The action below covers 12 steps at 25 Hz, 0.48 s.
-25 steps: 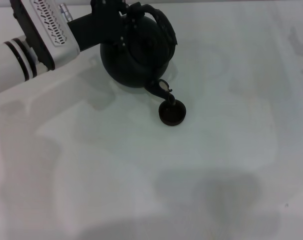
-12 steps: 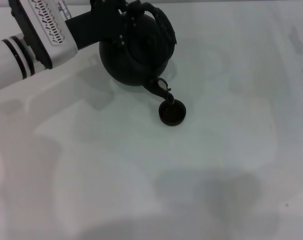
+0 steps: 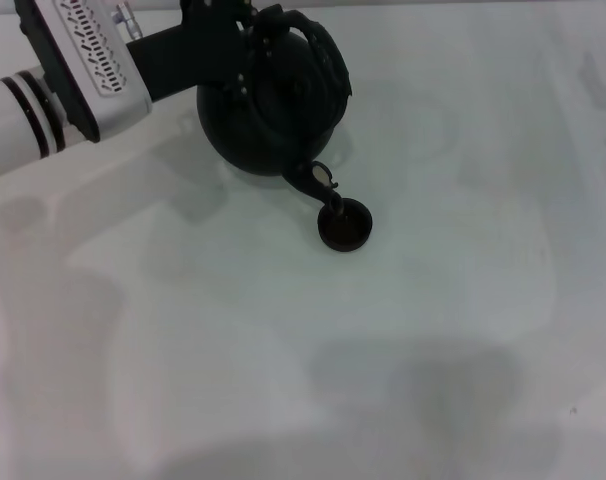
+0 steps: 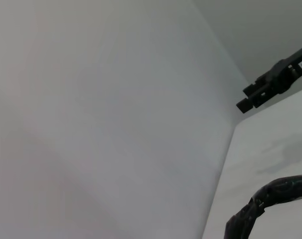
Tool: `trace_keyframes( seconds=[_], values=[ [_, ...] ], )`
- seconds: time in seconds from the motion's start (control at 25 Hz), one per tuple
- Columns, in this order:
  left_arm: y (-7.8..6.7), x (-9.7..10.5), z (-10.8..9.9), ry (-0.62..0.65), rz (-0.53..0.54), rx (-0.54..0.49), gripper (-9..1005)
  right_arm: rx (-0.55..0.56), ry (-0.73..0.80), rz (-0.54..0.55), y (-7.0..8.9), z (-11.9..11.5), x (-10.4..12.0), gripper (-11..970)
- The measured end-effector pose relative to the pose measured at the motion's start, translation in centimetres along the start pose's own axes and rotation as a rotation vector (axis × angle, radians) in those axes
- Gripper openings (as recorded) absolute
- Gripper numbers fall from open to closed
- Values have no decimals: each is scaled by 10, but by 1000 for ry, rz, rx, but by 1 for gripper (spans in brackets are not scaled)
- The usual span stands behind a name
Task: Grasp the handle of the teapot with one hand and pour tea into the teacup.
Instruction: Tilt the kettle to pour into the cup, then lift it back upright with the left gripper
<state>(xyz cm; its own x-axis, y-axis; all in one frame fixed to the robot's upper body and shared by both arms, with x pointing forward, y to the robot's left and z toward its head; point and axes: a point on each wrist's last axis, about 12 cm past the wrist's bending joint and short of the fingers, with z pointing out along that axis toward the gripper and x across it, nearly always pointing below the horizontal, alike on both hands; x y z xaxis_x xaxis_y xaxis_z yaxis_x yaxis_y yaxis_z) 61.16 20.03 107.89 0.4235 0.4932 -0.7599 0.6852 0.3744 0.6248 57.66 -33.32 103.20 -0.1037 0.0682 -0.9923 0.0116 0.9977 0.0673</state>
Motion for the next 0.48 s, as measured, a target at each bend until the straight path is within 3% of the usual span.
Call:
trace_keyframes(
  seconds=[0.48],
  values=[
    [3, -3, 4, -6, 26, 12, 103, 1, 3, 1, 0, -1, 1, 847]
  ],
)
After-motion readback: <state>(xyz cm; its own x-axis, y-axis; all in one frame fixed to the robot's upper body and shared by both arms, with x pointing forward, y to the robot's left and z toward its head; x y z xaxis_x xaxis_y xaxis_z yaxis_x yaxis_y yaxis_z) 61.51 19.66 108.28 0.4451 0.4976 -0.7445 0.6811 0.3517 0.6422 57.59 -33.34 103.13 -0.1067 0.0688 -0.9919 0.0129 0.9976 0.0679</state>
